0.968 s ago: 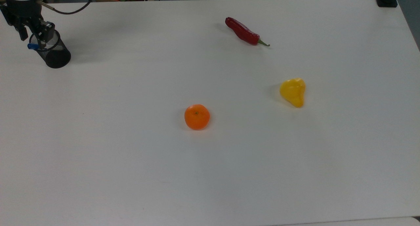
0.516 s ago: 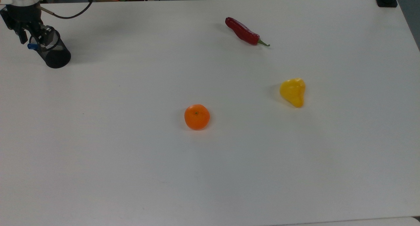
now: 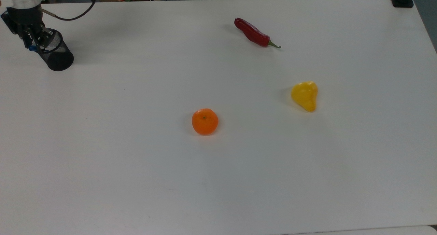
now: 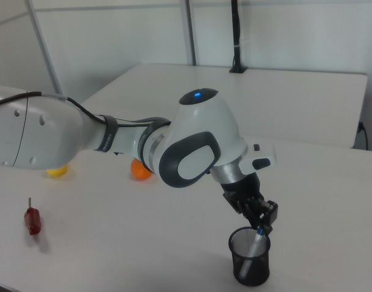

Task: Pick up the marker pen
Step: 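Lower the gripper and grasp the blue-capped white marker, then lift the marker up out of the pen cup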

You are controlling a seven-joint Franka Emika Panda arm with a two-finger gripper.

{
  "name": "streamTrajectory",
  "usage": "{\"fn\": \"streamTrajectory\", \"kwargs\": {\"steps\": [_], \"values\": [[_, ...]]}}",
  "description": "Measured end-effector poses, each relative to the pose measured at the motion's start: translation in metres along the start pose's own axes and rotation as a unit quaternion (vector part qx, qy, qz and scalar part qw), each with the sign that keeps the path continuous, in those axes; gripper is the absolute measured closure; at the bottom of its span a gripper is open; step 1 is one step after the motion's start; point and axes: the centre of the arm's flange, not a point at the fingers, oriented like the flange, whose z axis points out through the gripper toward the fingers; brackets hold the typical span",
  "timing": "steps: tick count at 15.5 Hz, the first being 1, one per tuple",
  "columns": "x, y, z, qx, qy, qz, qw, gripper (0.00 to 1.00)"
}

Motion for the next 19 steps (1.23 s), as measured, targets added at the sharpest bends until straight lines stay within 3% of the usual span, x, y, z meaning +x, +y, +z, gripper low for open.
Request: {"fn": "streamTrajectory", "kwargs": {"steps": [2, 9, 15, 19], "values": [[0.0, 0.0, 0.0, 0.0, 0.0, 0.0, 1.0, 0.83], [0.002, 0.004, -0.005, -0.002, 0.006, 0.002, 1.0, 0.83], [0.012, 0.027, -0.089, -0.01, 0.076, 0.019, 0.9969, 0.83], [0.009, 0.039, -0.156, 0.005, 0.133, 0.046, 0.9901, 0.83]]}}
